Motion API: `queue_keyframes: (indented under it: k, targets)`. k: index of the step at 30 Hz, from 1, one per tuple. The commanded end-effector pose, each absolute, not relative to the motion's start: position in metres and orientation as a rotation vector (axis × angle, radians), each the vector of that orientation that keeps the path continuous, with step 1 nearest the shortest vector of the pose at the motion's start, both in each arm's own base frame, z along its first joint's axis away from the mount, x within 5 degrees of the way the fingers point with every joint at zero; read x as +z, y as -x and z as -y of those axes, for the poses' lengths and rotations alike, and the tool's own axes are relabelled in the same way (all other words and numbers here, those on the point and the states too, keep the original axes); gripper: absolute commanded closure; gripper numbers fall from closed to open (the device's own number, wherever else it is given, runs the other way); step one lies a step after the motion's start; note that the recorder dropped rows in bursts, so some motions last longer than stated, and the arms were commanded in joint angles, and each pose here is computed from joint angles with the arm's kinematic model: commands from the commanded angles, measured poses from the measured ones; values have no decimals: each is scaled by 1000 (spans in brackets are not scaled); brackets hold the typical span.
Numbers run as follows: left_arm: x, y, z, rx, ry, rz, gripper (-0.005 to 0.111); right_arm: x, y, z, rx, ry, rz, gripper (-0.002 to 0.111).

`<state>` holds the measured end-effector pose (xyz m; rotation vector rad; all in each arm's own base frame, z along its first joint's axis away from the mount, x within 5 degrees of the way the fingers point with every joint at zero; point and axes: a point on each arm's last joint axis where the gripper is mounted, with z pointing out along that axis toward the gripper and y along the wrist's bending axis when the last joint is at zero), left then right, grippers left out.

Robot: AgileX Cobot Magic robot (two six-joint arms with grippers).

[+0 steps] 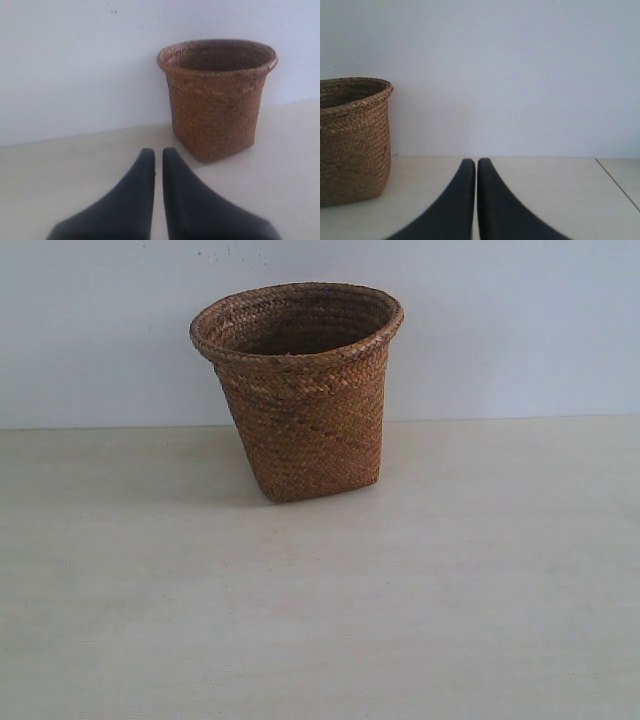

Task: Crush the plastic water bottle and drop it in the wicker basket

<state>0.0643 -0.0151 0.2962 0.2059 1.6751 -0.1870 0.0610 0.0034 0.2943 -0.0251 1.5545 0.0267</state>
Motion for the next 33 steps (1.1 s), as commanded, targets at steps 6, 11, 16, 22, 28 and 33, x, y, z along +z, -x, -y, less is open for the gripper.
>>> queue_keyframes:
  k: [6, 11, 16, 22, 28, 33]
  targets:
    - [266, -64, 18, -250, -191, -1515, 102, 258, -59, -1, -13, 10, -1507, 108]
    - [246, -67, 20, -256, -198, -1519, 102, 239, -62, 0, -16, 8, -1551, 108]
    - [230, -68, 21, -269, -203, -1481, 102, 221, -65, 1, -26, -3, -1559, 108]
    - [227, -68, 22, -270, -205, -1483, 102, 206, -65, 0, 1, -14, -1638, 108]
    - [227, -68, 22, -270, -205, -1483, 102, 205, -65, 0, 1, -14, -1640, 108]
    - [227, -68, 22, -270, -205, -1483, 102, 205, -65, 0, 1, -14, -1640, 108]
